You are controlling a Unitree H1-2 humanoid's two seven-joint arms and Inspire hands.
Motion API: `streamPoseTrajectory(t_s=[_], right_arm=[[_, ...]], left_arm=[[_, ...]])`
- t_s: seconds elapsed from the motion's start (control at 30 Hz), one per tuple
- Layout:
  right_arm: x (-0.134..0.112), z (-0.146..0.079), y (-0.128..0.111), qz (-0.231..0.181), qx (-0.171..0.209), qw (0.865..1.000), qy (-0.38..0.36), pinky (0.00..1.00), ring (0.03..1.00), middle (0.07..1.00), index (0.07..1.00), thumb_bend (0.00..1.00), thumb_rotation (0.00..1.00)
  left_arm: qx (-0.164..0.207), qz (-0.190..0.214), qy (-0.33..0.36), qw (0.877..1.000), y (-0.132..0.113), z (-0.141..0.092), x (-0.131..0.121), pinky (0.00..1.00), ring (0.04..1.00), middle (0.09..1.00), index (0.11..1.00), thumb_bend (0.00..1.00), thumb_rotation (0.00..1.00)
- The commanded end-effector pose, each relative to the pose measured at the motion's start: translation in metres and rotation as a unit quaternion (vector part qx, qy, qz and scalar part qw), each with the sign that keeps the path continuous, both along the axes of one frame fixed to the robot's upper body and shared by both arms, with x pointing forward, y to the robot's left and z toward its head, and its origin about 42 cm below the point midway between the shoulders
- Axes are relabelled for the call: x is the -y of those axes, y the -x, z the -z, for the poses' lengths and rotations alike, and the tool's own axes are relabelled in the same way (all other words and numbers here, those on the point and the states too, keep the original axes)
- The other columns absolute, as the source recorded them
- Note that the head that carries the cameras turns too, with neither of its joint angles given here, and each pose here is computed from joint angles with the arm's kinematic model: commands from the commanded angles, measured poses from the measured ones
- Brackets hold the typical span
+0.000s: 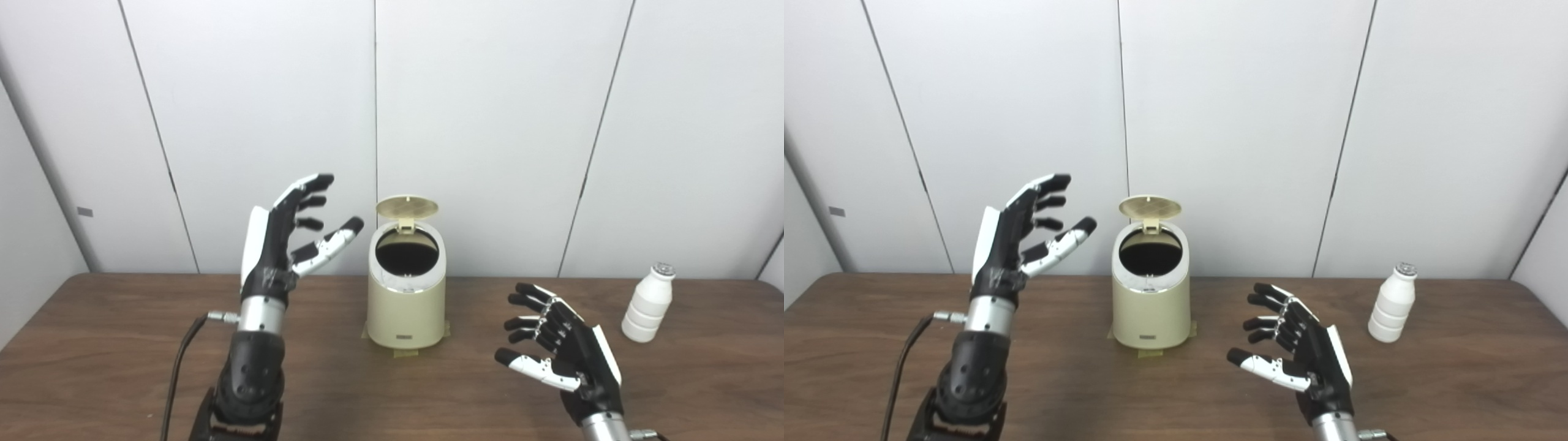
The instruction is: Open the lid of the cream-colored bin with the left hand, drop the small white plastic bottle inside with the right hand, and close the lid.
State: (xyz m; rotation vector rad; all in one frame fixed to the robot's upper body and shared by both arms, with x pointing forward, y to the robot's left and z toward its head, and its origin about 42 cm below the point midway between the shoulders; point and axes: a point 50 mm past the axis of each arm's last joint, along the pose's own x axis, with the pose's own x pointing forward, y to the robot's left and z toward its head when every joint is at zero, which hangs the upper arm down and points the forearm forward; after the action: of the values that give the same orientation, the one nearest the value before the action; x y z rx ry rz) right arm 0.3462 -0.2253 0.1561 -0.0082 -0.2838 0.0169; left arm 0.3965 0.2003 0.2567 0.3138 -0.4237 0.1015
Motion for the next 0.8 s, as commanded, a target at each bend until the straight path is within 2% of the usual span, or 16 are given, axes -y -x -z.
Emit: streamPoseTrajectory(t_s=[0.0,0.2,0.37,0.6,0.67,0.7,0.77], right_arm=[[-0.001,-0.022,-0.007,-0.003,0.046,0.999,0.001,0.48,0.572,0.726,0.735,0.72,0.15],[0.001,-0.021,-0.007,-0.003,0.047,0.999,0.001,0.48,0.574,0.726,0.735,0.72,0.15],[-0.001,-0.017,-0.007,-0.005,0.039,0.999,-0.008,0.49,0.571,0.729,0.737,0.72,0.11],[-0.009,-0.026,-0.011,-0.006,0.048,0.999,-0.005,0.52,0.595,0.723,0.732,0.77,0.14],[-0.001,-0.037,-0.022,-0.004,0.063,0.998,0.015,0.53,0.597,0.737,0.739,0.78,0.14],[0.005,-0.044,-0.029,-0.002,0.072,0.997,0.034,0.58,0.602,0.751,0.744,0.79,0.14],[0.019,-0.068,-0.044,0.005,0.098,0.992,0.078,0.58,0.618,0.763,0.754,0.79,0.15]], left_arm=[[0.02,0.006,0.024,1.0,0.009,-0.009,-0.003,0.56,0.69,0.753,0.759,0.64,0.25],[-0.022,0.011,0.076,0.997,0.046,0.034,-0.022,0.49,0.629,0.704,0.729,0.64,0.26],[-0.044,0.023,0.104,0.993,0.055,0.072,-0.025,0.48,0.608,0.68,0.701,0.68,0.26],[-0.053,0.047,0.11,0.991,0.05,0.084,-0.031,0.5,0.626,0.686,0.706,0.69,0.25],[-0.054,0.046,0.109,0.991,0.05,0.085,-0.034,0.51,0.626,0.686,0.704,0.68,0.22],[-0.053,0.045,0.106,0.992,0.05,0.085,-0.036,0.51,0.63,0.69,0.705,0.66,0.21],[-0.052,0.042,0.097,0.993,0.05,0.087,-0.042,0.51,0.629,0.687,0.704,0.64,0.19]])
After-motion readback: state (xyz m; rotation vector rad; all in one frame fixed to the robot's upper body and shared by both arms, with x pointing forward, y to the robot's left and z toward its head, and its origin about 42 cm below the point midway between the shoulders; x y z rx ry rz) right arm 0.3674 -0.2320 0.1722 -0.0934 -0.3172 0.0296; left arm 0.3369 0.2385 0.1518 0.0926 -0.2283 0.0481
